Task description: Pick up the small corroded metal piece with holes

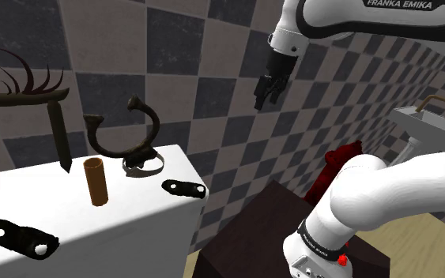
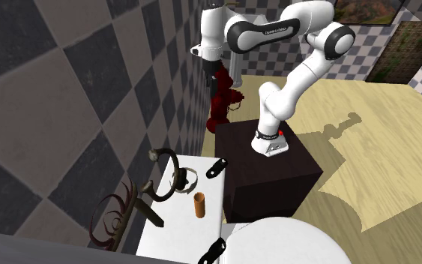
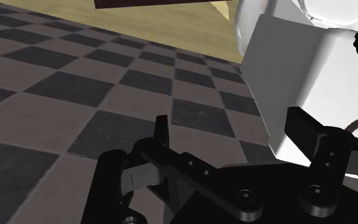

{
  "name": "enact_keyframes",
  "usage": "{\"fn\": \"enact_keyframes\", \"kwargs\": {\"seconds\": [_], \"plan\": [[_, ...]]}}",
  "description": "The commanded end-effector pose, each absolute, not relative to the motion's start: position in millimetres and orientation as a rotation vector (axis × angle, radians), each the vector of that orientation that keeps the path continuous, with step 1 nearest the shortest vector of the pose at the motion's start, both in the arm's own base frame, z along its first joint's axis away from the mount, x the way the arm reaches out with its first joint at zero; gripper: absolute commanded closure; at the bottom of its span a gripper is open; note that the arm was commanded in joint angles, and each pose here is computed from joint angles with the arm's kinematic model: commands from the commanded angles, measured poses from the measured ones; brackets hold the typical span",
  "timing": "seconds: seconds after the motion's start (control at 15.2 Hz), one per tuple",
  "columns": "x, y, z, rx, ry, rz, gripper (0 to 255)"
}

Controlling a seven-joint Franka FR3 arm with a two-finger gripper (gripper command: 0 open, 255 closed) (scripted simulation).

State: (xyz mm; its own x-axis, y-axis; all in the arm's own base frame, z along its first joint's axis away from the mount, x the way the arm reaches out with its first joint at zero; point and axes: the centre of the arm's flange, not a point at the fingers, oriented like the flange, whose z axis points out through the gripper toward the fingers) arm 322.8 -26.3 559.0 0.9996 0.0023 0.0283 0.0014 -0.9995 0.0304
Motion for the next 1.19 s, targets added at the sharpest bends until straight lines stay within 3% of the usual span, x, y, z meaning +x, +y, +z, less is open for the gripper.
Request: {"fn": "enact_keyframes", "kwargs": {"seconds": [0.0,1.12], "plan": [[322.8,-26.3,559.0,3.111,0.003,0.044,0],[352.7,182.7,448.2,2.942,0.576,0.007,0]]}}
